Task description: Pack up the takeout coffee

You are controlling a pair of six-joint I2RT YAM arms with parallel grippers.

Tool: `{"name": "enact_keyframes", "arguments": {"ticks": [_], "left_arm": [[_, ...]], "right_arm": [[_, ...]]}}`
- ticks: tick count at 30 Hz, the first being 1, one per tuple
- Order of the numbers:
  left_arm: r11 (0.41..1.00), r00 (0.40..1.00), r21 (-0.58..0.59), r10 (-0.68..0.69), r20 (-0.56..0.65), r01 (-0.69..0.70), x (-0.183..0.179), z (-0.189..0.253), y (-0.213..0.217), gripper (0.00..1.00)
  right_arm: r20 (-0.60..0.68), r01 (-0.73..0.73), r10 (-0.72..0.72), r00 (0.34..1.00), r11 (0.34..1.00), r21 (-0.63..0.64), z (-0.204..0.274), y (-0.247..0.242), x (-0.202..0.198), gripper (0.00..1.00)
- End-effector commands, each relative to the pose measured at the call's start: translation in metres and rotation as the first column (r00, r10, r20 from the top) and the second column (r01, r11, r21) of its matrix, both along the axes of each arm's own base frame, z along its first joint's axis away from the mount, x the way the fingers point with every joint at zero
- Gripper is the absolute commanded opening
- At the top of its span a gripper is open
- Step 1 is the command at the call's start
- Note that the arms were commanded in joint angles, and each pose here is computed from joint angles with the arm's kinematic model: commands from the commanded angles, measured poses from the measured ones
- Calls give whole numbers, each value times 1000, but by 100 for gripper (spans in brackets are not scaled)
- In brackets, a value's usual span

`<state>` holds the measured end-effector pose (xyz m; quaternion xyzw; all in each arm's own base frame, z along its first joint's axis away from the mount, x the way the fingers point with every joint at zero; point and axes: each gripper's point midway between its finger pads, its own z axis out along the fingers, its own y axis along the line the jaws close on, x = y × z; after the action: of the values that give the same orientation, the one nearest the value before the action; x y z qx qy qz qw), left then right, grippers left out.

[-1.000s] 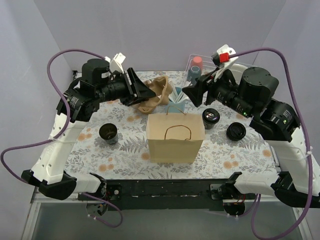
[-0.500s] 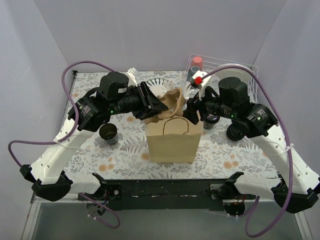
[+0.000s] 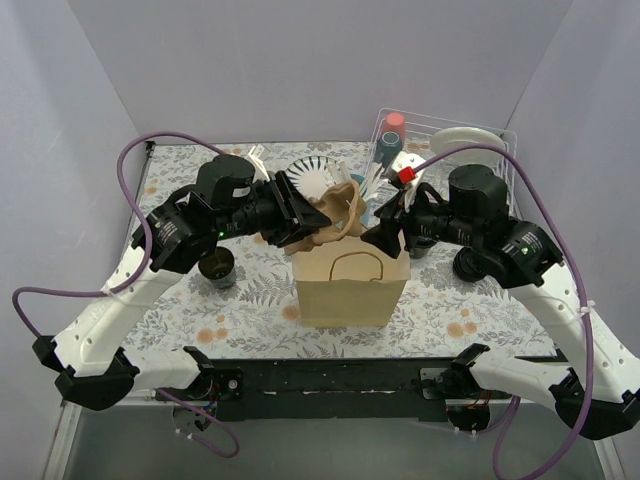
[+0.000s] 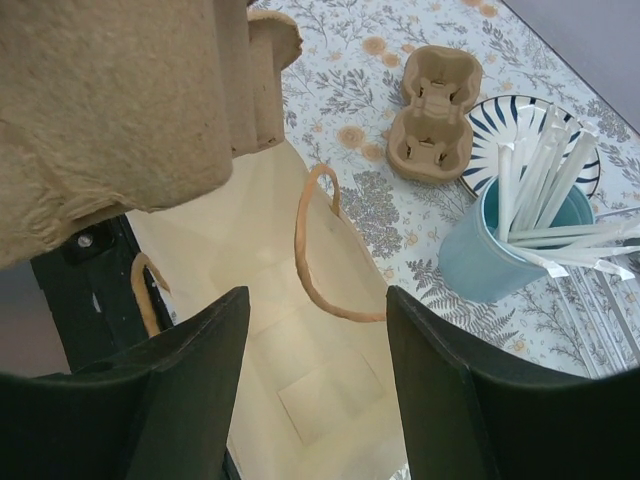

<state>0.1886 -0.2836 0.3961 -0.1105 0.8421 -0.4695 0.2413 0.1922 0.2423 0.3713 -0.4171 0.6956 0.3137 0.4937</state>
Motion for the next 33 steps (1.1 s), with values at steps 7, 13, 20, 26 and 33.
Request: {"name": "enact_keyframes", "arguments": {"ticks": [7, 13, 20, 26, 33], "left_arm": [[1000, 1000, -12, -11, -17, 11, -10, -7, -6, 37], [999, 999, 43, 13, -45, -11, -13, -28, 1, 37], [989, 999, 140, 46, -27, -42, -5, -46, 11, 37], [979, 997, 187, 74, 24, -77, 16, -45, 4, 37], [976, 999, 215, 42, 2, -41, 21, -55, -7, 36]], "right_arm": [[65, 32, -33, 997, 999, 25, -14, 8, 25, 59], [87, -2, -4, 996, 998, 64, -20, 17, 29, 46], [47, 60, -65, 997, 992, 110, -12, 18, 39, 1], [-92, 110, -93, 991, 974, 197, -7, 15, 24, 1], [-165, 230, -194, 967, 944, 237, -13, 0, 23, 1]]}}
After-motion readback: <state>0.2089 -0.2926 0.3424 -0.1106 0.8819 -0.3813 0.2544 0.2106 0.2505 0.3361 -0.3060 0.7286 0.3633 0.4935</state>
